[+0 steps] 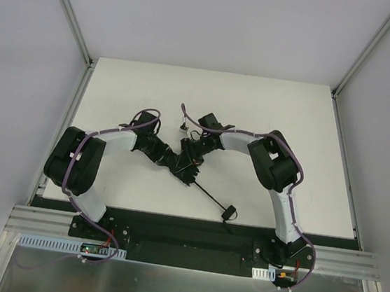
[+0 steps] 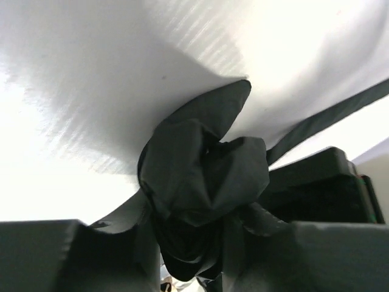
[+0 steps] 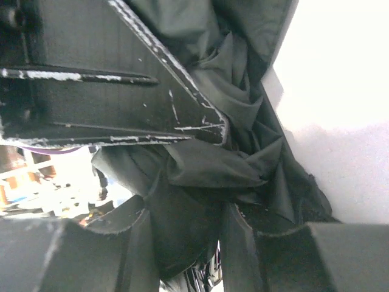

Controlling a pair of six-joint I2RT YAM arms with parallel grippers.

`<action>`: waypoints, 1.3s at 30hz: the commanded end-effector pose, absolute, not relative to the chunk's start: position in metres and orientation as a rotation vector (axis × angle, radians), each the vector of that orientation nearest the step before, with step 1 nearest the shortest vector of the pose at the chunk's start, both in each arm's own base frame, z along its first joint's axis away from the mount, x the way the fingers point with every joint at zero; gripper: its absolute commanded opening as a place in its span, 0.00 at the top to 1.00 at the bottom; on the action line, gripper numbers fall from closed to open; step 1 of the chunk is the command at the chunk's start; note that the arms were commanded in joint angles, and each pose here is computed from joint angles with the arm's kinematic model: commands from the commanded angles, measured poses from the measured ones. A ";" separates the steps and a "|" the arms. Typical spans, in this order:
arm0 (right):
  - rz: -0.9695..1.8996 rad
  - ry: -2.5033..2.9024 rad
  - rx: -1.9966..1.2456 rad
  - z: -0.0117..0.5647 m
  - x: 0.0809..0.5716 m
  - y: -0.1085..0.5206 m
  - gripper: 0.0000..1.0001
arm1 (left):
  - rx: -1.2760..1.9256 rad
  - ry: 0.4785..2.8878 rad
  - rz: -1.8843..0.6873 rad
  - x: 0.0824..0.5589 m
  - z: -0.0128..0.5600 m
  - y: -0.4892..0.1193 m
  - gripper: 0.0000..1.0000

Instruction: Put away the umbrella

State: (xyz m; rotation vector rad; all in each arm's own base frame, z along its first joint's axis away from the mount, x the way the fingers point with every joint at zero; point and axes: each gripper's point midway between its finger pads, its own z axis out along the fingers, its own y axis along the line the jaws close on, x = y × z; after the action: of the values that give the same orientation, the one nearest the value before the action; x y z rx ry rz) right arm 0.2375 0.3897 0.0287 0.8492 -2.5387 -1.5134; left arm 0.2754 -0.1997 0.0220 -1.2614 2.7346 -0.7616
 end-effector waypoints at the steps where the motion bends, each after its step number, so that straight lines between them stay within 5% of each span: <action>1: -1.281 -2.616 0.571 -0.003 0.241 0.375 1.00 | -1.309 2.912 -0.588 0.231 -0.019 -0.188 0.96; 6: -1.259 -2.691 0.660 0.018 0.259 0.379 0.93 | -1.427 2.938 -0.546 0.215 -0.027 -0.186 1.00; 8: -1.177 -2.766 0.726 0.029 0.265 0.372 0.73 | -1.458 2.953 -0.474 0.208 -0.028 -0.181 1.00; 12: -1.105 -2.893 0.946 0.054 0.277 0.361 0.53 | -1.480 2.968 -0.402 0.205 -0.028 -0.176 1.00; 14: -1.071 -2.948 1.070 0.068 0.280 0.358 0.33 | -1.495 2.974 -0.391 0.204 -0.029 -0.176 1.00; 19: -0.939 -3.100 1.491 0.086 0.273 0.357 0.14 | -1.509 2.984 -0.361 0.206 -0.027 -0.176 1.00; 30: -0.510 -3.219 2.097 0.078 0.265 0.387 0.08 | -1.530 3.003 -0.339 0.208 -0.022 -0.177 1.00; 39: -0.060 -3.211 2.016 0.017 0.271 0.361 0.26 | -1.569 3.005 -0.325 0.208 -0.015 -0.177 1.00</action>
State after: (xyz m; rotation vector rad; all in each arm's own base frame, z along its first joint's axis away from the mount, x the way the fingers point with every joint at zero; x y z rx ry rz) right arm 0.2565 0.3779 0.0278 2.0302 -3.1577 -0.3346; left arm 0.2686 -0.2081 0.0177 -1.4284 2.8406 -0.7454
